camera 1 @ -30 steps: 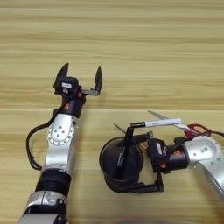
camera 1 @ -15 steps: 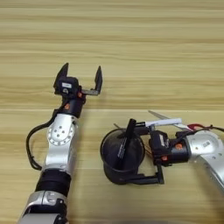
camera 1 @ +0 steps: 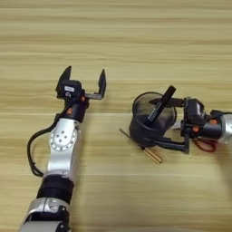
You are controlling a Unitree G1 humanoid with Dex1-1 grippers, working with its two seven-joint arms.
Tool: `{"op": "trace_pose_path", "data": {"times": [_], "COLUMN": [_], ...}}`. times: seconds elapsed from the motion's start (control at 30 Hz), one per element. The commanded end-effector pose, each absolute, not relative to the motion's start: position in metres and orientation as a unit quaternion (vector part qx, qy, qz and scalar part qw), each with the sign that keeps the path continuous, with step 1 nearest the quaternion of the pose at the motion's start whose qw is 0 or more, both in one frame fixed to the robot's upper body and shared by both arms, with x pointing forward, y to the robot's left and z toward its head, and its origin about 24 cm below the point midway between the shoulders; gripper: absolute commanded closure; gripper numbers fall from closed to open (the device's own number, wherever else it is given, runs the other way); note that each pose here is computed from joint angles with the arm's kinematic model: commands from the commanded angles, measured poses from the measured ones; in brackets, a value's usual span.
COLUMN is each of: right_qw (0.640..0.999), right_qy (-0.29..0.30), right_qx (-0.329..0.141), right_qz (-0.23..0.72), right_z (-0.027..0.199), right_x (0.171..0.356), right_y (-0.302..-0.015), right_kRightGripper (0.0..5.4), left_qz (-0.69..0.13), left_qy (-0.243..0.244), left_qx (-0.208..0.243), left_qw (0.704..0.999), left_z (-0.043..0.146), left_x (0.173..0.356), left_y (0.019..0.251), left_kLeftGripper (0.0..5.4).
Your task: Move the objects on the table
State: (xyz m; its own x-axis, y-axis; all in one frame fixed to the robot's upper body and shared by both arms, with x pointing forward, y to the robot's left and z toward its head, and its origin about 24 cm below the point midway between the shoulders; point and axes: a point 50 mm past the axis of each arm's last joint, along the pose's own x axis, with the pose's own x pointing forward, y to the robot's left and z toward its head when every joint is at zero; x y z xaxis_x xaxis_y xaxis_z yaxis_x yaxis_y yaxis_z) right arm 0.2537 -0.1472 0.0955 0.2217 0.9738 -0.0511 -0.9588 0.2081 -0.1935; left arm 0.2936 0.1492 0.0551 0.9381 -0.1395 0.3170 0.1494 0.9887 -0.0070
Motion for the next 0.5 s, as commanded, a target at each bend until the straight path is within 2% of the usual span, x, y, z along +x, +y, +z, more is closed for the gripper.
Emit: {"op": "trace_pose_path", "data": {"times": [0.03, 0.27, 0.5], "right_qw": [0.785, 0.8, 0.806], "right_qy": [-0.04, -0.022, -0.009], "right_qx": [-0.1, -0.099, -0.099], "right_qz": [0.61, 0.592, 0.583], "right_z": [0.102, 0.098, 0.094], "right_x": [0.26, 0.27, 0.278], "right_y": [-0.157, -0.169, -0.175], "right_kRightGripper": [0.57, 0.57, 0.57], "left_qz": [-0.085, -0.103, -0.157], "left_qy": [-0.165, -0.168, -0.179], "left_qx": [-0.01, -0.004, 0.006], "left_qw": [0.983, 0.98, 0.971], "left_z": [0.058, 0.06, 0.065], "left_x": [0.296, 0.296, 0.291], "left_y": [0.149, 0.148, 0.144], "left_kLeftGripper": [0.0, 0.0, 0.0]}}
